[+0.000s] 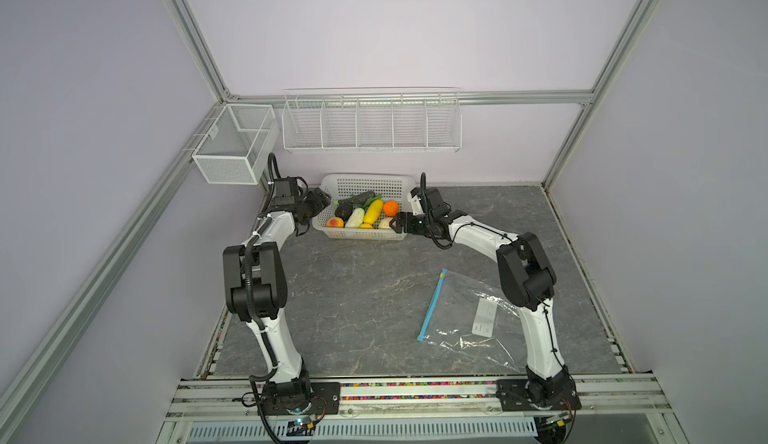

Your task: Place the food in the zip-top bag and seal the zipper

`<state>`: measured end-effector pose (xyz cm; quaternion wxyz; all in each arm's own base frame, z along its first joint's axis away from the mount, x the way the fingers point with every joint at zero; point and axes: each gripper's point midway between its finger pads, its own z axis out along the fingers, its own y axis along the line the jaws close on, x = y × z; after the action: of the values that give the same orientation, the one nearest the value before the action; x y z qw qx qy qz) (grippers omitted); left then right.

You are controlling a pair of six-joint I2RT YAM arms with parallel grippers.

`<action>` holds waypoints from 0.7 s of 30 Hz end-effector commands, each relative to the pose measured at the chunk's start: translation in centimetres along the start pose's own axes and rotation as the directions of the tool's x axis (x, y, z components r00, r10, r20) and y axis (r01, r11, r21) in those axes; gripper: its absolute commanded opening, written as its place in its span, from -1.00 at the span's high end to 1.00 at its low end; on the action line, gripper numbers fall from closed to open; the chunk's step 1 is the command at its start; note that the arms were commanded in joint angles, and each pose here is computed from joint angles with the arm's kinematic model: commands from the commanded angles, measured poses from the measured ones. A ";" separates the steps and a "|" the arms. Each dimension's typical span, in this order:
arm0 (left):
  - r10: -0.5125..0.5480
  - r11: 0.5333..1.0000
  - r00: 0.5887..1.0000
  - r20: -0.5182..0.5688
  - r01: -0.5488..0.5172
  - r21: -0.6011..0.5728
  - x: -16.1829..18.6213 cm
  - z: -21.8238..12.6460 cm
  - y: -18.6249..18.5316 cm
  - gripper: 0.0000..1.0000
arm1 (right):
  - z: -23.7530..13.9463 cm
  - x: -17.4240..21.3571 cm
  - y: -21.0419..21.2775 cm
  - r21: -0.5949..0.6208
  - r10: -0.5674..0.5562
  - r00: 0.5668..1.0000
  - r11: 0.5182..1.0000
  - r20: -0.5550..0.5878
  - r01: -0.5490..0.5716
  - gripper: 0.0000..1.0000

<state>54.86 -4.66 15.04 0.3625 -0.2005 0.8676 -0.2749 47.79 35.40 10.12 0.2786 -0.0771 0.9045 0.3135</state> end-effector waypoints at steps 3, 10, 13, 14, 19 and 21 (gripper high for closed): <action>0.011 0.995 0.998 -0.068 -0.004 0.103 2.5 1.5 -3.5 -0.65 | -2.7 -1.4 0.2 0.008 -0.036 0.998 0.999 0.048 0.036 -0.76; 0.027 0.995 0.994 -0.103 -0.017 0.103 4.6 2.5 -4.4 -0.65 | -3.5 -1.3 -1.5 0.039 -0.012 0.998 0.999 0.054 0.010 -0.76; 0.031 0.995 0.993 -0.113 -0.020 0.097 5.1 2.8 -4.2 -0.65 | -3.6 -1.2 -1.8 0.047 -0.002 0.999 0.999 0.055 -0.001 -0.76; 0.031 0.996 0.993 -0.116 -0.021 0.089 5.2 2.9 -4.0 -0.65 | -3.6 -1.3 -1.8 0.045 -0.002 0.998 0.999 0.057 -0.001 -0.76; 0.061 0.997 0.992 -0.113 -0.056 0.047 5.1 2.7 -3.2 -0.67 | -4.0 -1.3 -2.3 0.066 0.003 0.998 0.998 0.064 -0.007 -0.80; 0.066 0.998 0.992 -0.108 -0.065 0.020 5.1 2.5 -2.7 -0.69 | -4.3 -1.5 -2.4 0.076 0.003 0.997 0.997 0.071 -0.008 -0.82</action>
<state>54.28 -9.93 13.40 0.3339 -0.1646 0.8806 -0.2931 48.16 30.68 10.10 0.2930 -0.0464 0.9150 0.2734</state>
